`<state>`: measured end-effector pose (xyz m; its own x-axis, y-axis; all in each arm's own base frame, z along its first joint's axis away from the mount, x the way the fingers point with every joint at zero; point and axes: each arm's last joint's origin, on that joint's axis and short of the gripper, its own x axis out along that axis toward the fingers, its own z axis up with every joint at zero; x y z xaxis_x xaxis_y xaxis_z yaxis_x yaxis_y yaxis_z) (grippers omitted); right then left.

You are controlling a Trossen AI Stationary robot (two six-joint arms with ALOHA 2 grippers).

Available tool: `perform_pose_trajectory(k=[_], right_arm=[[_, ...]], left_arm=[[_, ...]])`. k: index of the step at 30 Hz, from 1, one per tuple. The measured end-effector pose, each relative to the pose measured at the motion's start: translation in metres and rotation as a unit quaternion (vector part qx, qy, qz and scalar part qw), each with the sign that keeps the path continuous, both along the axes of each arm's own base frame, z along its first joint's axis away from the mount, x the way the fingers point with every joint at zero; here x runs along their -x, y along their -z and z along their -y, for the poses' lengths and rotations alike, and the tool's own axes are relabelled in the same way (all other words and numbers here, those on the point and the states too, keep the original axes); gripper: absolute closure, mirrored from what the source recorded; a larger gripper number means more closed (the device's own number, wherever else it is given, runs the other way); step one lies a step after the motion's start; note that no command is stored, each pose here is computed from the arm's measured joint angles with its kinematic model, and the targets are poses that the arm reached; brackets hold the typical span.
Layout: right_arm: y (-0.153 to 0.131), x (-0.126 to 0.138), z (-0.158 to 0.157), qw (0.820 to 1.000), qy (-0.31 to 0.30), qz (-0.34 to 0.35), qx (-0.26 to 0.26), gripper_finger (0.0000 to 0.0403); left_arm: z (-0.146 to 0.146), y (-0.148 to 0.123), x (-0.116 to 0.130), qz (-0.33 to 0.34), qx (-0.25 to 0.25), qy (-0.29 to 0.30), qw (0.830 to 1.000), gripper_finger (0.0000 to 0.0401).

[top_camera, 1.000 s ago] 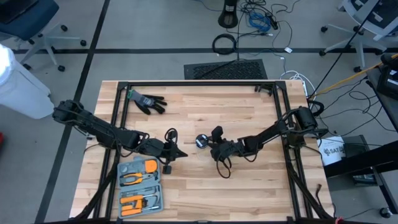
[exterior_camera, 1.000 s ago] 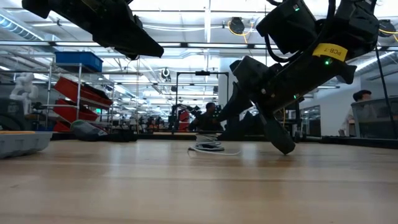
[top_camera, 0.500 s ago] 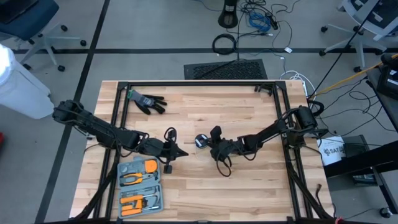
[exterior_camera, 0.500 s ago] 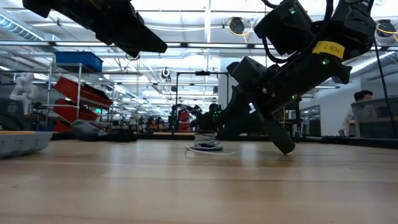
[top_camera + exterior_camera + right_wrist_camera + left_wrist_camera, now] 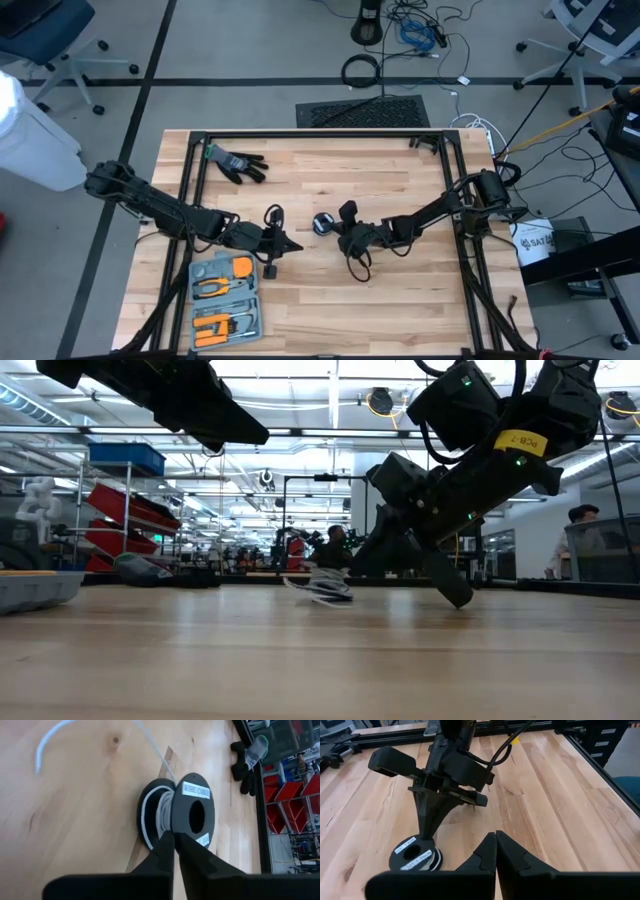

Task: Coil cords
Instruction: Uncoil the white cable wire from the spool

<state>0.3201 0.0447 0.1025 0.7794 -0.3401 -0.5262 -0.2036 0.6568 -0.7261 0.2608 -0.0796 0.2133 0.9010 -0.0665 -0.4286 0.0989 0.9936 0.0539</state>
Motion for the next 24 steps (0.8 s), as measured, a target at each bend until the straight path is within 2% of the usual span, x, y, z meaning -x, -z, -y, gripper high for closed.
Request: perform_pose_trajectory(k=[7, 11, 16, 21, 24], right_arm=[[0.000, -0.001, 0.000, 1.000, 0.008, 0.011, -0.013, 0.0401], [-0.001, -0.001, 0.000, 1.000, 0.008, 0.016, -0.014, 0.0402], [-0.002, -0.002, -0.001, 1.000, 0.001, 0.021, -0.009, 0.0402], [-0.002, -0.002, -0.002, 1.000, 0.000, 0.023, -0.010, 0.0403], [-0.004, -0.001, -0.004, 1.000, -0.003, 0.023, -0.011, 0.0403]], left_arm=[[0.000, 0.000, 0.000, 0.000, -0.001, -0.001, 1.000, 0.0397], [-0.003, 0.000, 0.000, 0.006, -0.019, -0.040, 0.999, 0.0397], [-0.008, 0.000, -0.001, 0.014, -0.068, -0.117, 0.991, 0.0397], [-0.007, 0.017, -0.007, -0.020, -0.157, -0.101, 0.982, 0.0375], [-0.005, 0.032, -0.012, -0.045, -0.189, -0.091, 0.977, 0.0352]])
